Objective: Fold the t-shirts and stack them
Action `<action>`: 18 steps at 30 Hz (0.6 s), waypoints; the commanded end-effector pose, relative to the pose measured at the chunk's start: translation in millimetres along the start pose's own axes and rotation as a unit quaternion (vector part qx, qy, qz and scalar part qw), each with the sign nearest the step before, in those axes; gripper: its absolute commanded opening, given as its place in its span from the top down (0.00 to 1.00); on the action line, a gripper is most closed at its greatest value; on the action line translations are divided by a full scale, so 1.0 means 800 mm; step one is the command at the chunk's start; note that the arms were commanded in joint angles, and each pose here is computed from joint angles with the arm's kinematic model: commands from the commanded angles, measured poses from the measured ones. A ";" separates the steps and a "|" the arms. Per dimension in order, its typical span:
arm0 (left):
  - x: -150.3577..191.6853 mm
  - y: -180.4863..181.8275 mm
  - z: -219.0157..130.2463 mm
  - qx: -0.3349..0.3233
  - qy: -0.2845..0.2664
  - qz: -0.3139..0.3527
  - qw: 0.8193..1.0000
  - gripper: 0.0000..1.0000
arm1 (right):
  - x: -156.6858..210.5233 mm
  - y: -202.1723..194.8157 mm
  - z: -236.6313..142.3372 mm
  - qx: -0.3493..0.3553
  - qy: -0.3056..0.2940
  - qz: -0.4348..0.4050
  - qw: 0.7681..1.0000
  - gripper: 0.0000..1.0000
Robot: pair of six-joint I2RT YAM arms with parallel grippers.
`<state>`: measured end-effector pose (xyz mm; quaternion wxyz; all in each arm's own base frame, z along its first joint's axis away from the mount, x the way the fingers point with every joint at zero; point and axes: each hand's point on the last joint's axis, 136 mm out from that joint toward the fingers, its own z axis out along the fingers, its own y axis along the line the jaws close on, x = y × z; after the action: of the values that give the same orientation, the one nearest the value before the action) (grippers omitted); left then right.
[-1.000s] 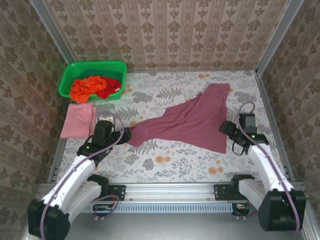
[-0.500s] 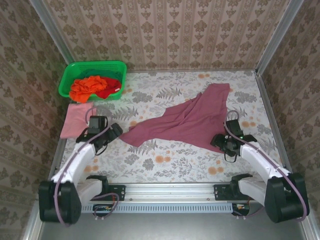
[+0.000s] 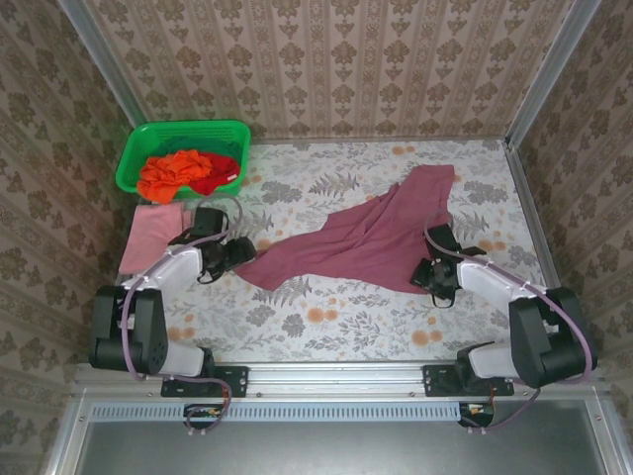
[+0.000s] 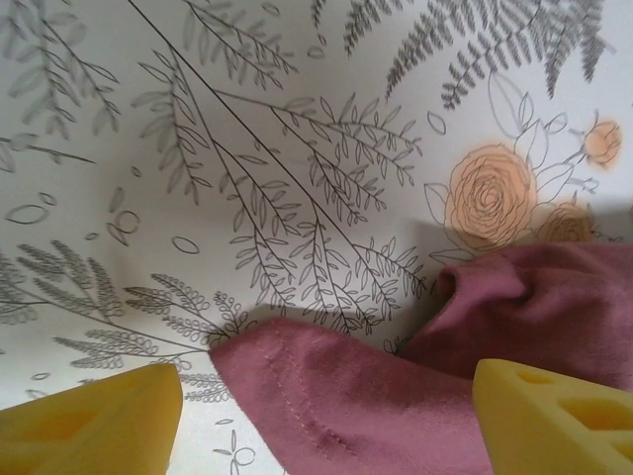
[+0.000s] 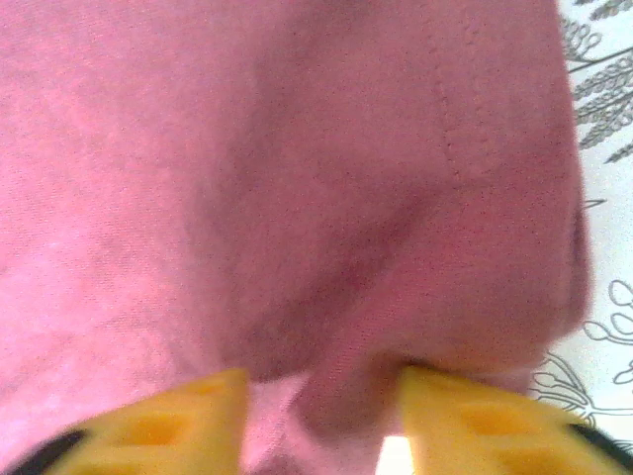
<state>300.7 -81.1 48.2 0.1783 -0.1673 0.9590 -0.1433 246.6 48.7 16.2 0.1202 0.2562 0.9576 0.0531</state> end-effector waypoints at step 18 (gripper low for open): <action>0.057 -0.068 -0.018 0.042 0.017 0.085 0.995 0.14 | -0.113 -0.118 -0.038 0.008 -0.084 0.192 0.978 1.00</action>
<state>284.2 -122.8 70.5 0.2033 -0.0889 0.9634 -0.1503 260.7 -85.8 47.9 0.1892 0.4542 0.8703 0.0233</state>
